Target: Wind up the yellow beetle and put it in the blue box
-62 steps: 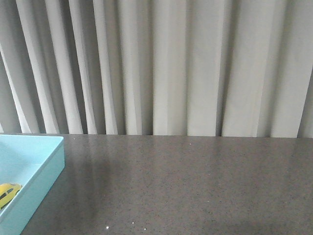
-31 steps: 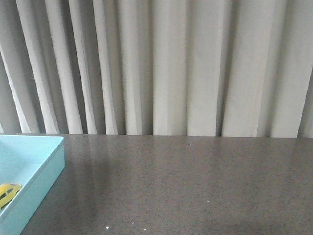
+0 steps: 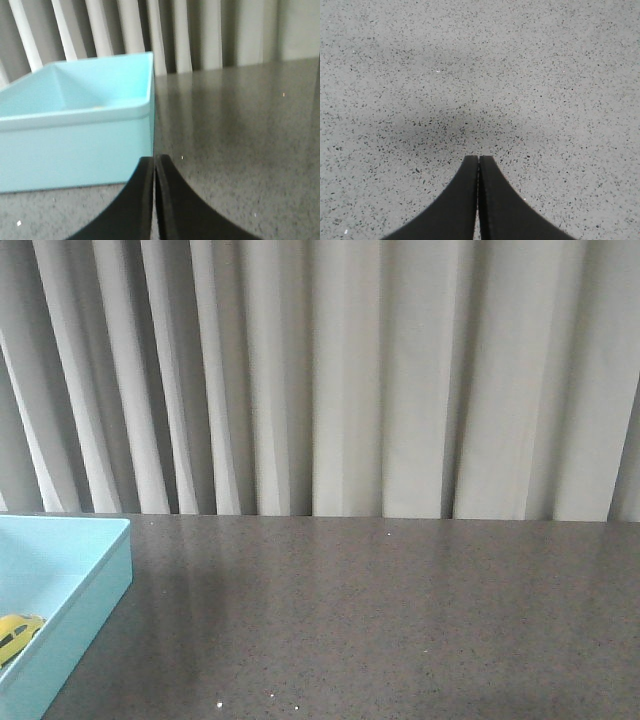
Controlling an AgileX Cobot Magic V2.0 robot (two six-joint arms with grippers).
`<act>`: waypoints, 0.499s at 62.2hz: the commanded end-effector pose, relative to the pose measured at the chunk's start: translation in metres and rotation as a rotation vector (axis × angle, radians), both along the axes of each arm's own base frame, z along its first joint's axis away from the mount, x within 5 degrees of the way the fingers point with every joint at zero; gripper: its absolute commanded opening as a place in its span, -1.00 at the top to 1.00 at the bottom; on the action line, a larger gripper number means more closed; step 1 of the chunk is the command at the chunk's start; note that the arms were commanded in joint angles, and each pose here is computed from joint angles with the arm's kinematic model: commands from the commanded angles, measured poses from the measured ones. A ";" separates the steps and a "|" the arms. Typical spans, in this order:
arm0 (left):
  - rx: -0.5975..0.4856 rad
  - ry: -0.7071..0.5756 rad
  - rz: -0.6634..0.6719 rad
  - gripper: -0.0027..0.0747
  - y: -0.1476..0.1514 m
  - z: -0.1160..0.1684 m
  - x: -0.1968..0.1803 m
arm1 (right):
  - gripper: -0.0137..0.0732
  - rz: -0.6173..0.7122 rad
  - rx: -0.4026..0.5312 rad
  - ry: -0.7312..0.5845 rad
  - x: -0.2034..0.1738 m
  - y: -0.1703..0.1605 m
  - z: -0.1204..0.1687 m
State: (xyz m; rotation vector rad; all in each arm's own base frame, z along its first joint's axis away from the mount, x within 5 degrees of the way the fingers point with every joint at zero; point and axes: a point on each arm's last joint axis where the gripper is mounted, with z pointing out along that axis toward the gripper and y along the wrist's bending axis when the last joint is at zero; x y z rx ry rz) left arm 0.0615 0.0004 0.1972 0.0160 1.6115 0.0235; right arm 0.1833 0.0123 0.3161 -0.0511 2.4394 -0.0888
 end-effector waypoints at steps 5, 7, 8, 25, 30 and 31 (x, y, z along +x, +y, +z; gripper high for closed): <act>-0.020 -0.195 -0.009 0.95 -0.001 0.017 -0.007 | 0.70 0.009 -0.006 -0.085 0.002 0.000 0.013; -0.020 -0.192 -0.009 0.95 -0.001 0.017 -0.007 | 0.70 0.008 -0.005 -0.082 0.001 0.000 0.013; -0.020 -0.192 -0.010 0.95 -0.001 0.017 -0.007 | 0.70 0.008 -0.005 -0.083 0.001 0.000 0.014; -0.020 -0.191 -0.010 0.95 -0.001 0.017 -0.007 | 0.70 0.005 -0.008 -0.069 0.000 -0.001 0.013; -0.020 -0.191 -0.010 0.95 -0.001 0.017 -0.007 | 0.70 0.005 -0.008 -0.069 0.000 -0.001 0.013; -0.020 -0.191 -0.010 0.95 -0.001 0.017 -0.007 | 0.70 0.005 -0.008 -0.069 0.000 -0.001 0.013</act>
